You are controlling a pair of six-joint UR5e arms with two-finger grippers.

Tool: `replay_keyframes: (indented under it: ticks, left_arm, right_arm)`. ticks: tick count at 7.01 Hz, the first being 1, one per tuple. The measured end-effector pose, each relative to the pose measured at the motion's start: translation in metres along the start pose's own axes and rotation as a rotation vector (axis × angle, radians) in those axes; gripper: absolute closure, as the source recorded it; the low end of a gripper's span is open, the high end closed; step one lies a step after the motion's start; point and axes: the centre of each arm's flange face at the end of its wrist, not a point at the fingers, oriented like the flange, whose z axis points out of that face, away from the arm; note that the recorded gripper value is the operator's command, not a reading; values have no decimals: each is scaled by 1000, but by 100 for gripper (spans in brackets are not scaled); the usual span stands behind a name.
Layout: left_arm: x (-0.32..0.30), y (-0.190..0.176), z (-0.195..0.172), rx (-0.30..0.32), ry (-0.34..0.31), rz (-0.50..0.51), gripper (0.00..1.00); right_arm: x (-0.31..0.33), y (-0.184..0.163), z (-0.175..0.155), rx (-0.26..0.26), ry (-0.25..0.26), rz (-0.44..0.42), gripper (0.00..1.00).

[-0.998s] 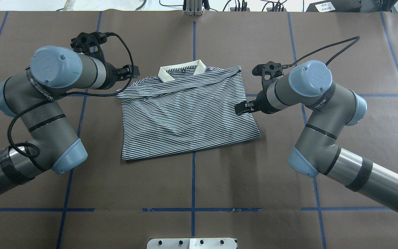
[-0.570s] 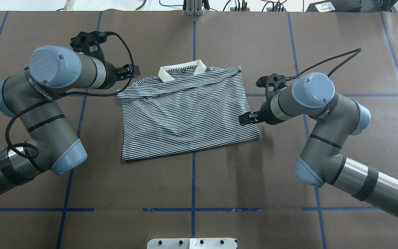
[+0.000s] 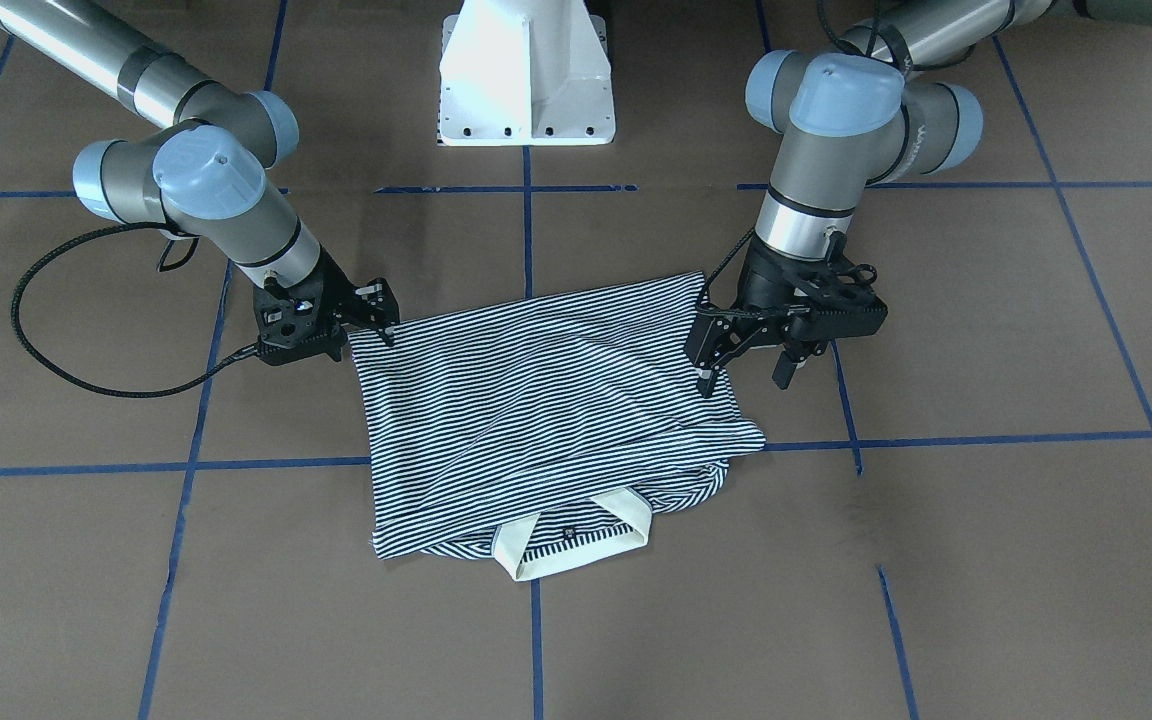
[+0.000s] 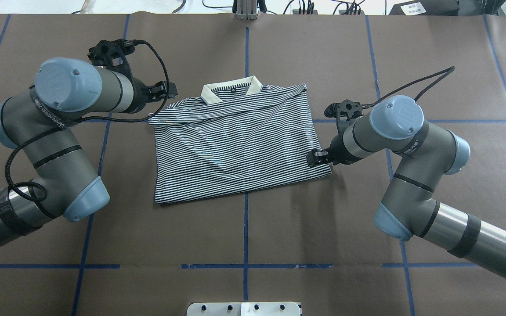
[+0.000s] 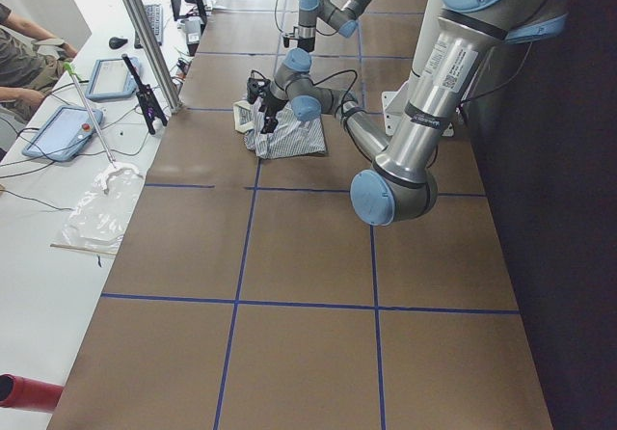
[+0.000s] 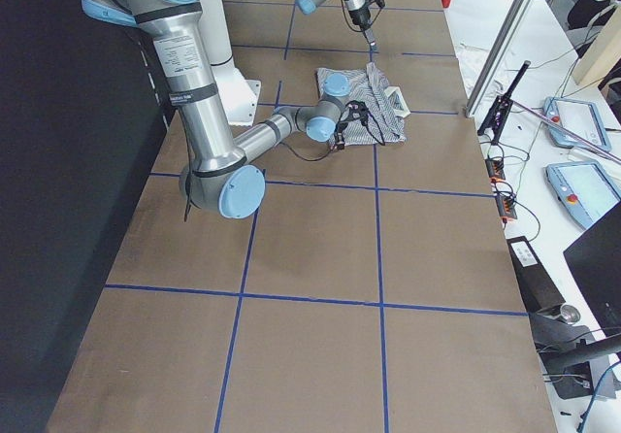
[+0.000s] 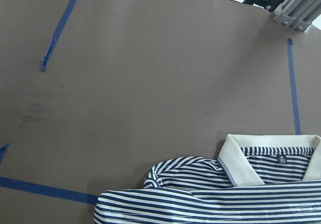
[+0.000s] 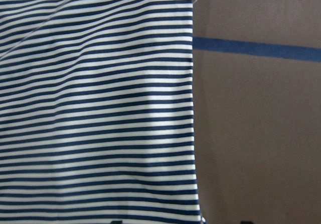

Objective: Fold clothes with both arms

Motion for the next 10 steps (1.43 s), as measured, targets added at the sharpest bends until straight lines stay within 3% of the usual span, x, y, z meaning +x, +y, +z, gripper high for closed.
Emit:
replay_keyframes:
  ticks: [6, 8, 10]
  left_arm:
    - [2, 1, -1, 1, 4, 0, 0]
    - [3, 1, -4, 2, 8, 0, 0]
    - [3, 0, -5, 2, 7, 0, 0]
  right_arm:
    - [10, 8, 0, -32, -7, 3, 100]
    - [28, 30, -11, -40, -4, 2, 100]
    - [45, 75, -35, -63, -14, -17, 100]
